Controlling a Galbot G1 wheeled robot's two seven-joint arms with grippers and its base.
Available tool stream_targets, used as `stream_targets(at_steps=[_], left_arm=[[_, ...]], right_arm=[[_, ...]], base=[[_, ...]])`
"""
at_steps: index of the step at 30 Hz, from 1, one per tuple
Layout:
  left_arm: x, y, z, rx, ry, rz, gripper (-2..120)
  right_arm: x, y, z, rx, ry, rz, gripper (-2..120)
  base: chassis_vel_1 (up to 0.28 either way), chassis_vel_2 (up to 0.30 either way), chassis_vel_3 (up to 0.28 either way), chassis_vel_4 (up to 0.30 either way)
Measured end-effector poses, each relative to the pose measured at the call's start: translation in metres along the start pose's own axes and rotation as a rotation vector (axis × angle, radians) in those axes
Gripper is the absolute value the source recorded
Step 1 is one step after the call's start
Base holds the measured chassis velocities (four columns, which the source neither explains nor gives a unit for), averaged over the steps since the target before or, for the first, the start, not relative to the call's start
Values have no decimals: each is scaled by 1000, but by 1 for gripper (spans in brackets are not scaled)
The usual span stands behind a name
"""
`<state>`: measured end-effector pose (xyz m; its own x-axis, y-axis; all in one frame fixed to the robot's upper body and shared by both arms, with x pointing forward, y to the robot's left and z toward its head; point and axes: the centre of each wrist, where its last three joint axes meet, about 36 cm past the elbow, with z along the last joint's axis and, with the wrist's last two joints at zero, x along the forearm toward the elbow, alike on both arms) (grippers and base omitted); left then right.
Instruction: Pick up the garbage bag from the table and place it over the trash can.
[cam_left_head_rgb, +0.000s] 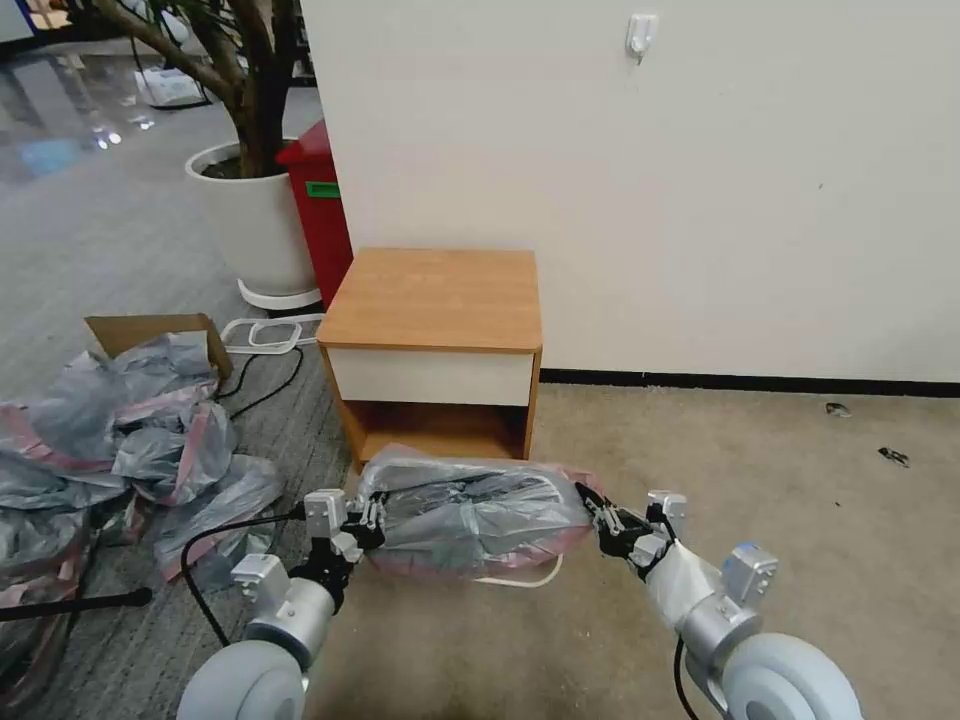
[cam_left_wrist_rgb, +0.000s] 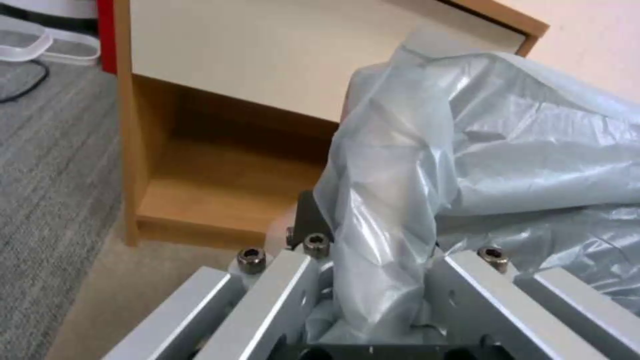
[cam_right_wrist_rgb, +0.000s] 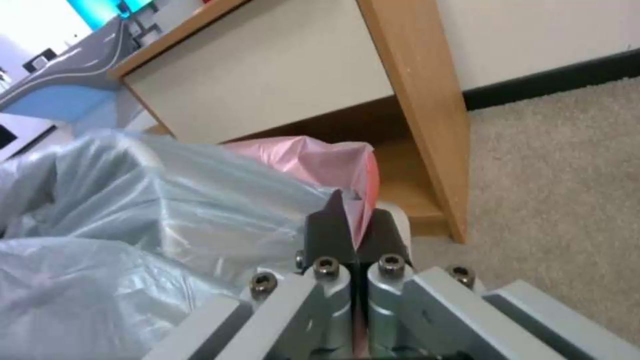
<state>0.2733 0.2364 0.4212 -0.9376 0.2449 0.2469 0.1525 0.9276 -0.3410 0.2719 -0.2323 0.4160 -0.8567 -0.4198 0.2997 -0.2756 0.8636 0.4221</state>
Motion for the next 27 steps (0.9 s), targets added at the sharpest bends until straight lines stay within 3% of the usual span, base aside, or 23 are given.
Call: stream_targets(at_steps=[3,9,15,21,27], left_arm=[[0,-3,0,20,-2,0,5],[0,-7,-1,78,9,0,5],[-3,-4,0,80,13,-15,5],[-7,1,2,86,18,-52,5],[-9,5,7,138,26,-73,5]], right_arm=[[0,1,7,3,11,0,3],[2,3,18,6,24,5,25],[5,2,16,12,12,11,45],[11,-4,13,-4,-38,52,69],[20,-8,14,-97,-127,114,92]], base=[[0,0,0,0],[0,0,0,0],[0,0,0,0],[0,0,0,0],[0,0,0,0]])
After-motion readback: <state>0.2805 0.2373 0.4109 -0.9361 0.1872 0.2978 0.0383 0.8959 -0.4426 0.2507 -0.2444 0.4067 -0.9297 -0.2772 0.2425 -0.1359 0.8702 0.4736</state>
